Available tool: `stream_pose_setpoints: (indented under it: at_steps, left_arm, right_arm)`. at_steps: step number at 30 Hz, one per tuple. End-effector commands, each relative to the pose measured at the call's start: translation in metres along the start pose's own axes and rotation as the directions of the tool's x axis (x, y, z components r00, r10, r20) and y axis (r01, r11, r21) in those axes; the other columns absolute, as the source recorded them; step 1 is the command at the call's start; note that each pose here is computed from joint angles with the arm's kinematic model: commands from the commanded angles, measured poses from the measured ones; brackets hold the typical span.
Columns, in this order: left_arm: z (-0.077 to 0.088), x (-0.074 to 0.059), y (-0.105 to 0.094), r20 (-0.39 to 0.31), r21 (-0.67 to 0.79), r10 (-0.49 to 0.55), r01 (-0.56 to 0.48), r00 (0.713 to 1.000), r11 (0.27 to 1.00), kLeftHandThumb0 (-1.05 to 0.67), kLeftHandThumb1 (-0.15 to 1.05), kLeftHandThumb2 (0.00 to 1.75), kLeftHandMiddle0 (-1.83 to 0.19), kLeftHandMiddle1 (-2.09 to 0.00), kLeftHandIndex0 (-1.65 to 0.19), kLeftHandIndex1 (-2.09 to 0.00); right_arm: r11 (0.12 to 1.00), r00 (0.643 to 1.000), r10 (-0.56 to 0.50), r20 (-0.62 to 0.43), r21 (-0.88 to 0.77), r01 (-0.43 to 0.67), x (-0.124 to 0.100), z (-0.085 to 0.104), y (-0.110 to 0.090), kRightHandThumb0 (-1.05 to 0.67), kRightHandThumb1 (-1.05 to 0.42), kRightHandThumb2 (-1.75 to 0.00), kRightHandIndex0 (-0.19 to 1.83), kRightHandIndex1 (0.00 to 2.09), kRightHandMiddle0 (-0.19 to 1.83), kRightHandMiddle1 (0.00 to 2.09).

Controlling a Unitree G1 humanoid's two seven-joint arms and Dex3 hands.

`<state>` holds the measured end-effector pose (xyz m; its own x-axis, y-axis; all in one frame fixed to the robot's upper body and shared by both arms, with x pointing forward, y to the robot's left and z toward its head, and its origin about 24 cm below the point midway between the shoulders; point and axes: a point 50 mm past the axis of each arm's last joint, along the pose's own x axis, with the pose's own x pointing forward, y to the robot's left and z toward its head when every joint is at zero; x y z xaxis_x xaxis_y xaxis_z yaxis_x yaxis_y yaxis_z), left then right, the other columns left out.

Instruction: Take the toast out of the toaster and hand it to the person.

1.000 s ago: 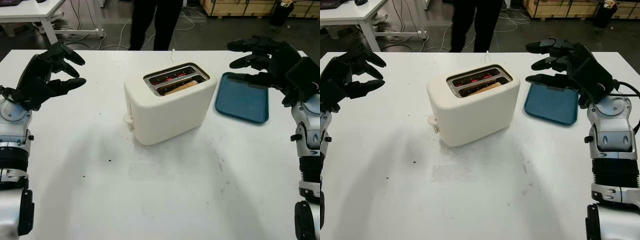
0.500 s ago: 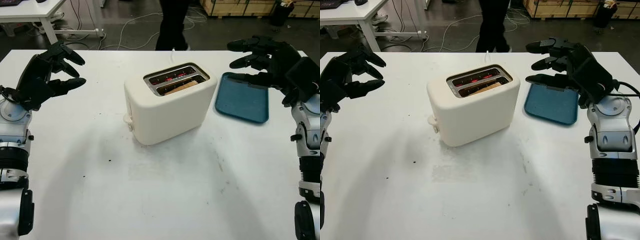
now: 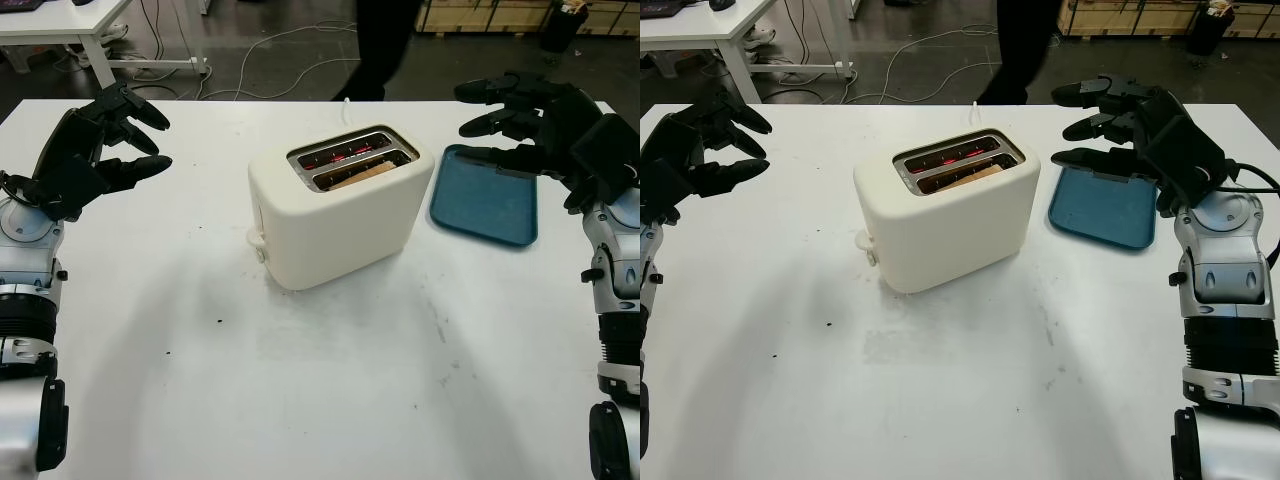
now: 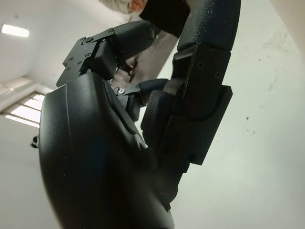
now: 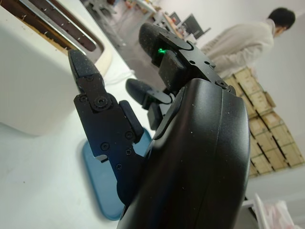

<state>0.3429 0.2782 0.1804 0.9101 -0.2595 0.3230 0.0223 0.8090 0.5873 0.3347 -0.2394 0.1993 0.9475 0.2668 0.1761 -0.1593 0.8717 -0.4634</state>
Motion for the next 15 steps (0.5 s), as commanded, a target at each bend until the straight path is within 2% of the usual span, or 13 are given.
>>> stream_pose_setpoints:
  at_steps: [1,15]
  left_arm:
    - [0.0028,-0.0003,0.0048,0.013,0.015,0.018,-0.019,1.0,1.0,-1.05,0.92,0.12,-0.31,-1.49,-0.22,-1.42]
    - [0.0027,-0.0006,0.0047,0.013,0.011,0.017,-0.017,1.0,1.0,-1.05,0.92,0.13,-0.3,-1.49,-0.22,-1.43]
  right_arm:
    - [1.0,1.0,-0.003,0.025,-0.008,0.004,0.0009,0.003,-0.0024,-0.34,-0.67,0.0,0.42,0.93,0.56,0.39]
    - [1.0,1.0,-0.003,0.026,-0.014,0.004,0.0009,0.0037,-0.0023,-0.33,-0.67,0.0,0.42,0.93,0.56,0.38]
